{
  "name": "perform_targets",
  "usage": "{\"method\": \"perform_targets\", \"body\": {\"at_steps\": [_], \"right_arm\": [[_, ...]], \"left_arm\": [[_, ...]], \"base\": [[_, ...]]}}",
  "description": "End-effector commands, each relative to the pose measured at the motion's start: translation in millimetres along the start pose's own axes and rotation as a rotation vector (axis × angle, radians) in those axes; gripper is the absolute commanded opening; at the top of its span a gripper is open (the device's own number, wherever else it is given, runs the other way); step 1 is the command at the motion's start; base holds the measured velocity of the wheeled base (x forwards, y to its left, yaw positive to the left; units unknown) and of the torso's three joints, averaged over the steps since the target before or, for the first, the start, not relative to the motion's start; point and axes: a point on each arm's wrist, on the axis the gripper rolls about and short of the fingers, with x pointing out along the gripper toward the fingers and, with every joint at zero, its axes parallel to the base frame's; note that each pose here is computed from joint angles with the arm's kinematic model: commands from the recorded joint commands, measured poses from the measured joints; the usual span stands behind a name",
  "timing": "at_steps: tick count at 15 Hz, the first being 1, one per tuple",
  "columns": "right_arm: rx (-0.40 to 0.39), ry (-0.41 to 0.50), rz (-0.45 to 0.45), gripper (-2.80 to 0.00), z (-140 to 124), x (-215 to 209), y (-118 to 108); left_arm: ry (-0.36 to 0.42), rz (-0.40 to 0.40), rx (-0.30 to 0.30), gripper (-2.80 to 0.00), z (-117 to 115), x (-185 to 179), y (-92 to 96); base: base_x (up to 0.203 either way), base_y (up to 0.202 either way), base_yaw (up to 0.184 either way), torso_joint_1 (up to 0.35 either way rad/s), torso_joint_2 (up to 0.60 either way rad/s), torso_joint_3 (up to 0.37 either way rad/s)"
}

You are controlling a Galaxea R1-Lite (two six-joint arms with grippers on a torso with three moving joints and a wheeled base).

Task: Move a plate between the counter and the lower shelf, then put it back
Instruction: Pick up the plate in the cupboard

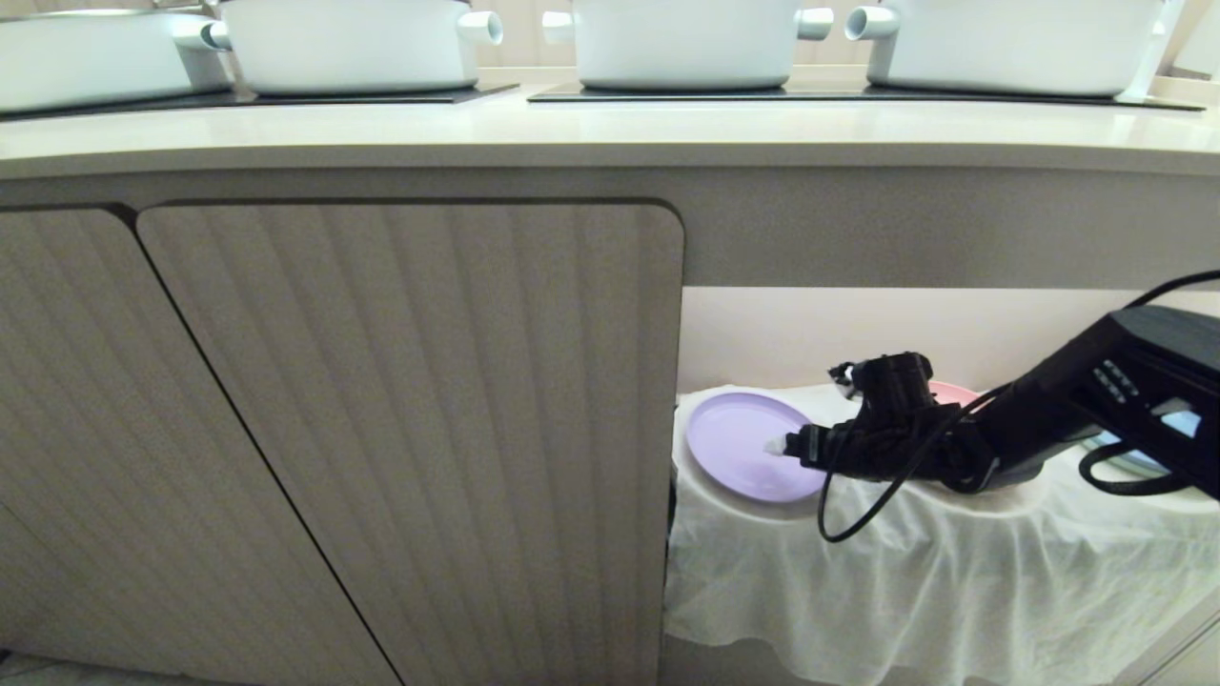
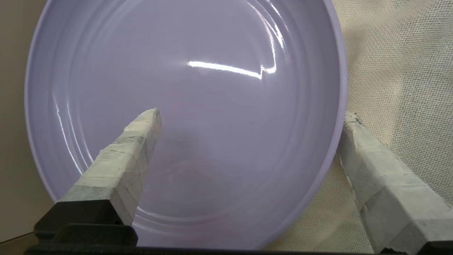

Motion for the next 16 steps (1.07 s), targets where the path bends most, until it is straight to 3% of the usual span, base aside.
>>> {"method": "perform_targets", "body": {"at_steps": [1,12,13,16], "right_arm": [[0.002,0.004,-0.008,0.0,-2.2,3.2,-1.6],[0.003,0.004,-0.012,0.0,-2.8,4.2,-2.0],[0.003,0.004,-0.012,-2.8,-2.8,4.2,-2.0],[0.006,0.005,-0.013,-2.8,-3.5,6.0,-2.6]], "left_arm": [[0.0,0.001,-0.001,-2.8,0.0,0.1,0.0],[0.0,0.001,-0.001,-2.8,0.0,0.1,0.0],[0.0,0.002,-0.001,-2.8,0.0,0.1,0.0],[0.0,0.0,-0.001,-2.8,0.0,0.1,0.0]], "base": [[0.0,0.0,0.0,0.0,0.0,0.0],[0.0,0.0,0.0,0.0,0.0,0.0],[0.0,0.0,0.0,0.0,0.0,0.0],[0.0,0.0,0.0,0.0,0.0,0.0]]}}
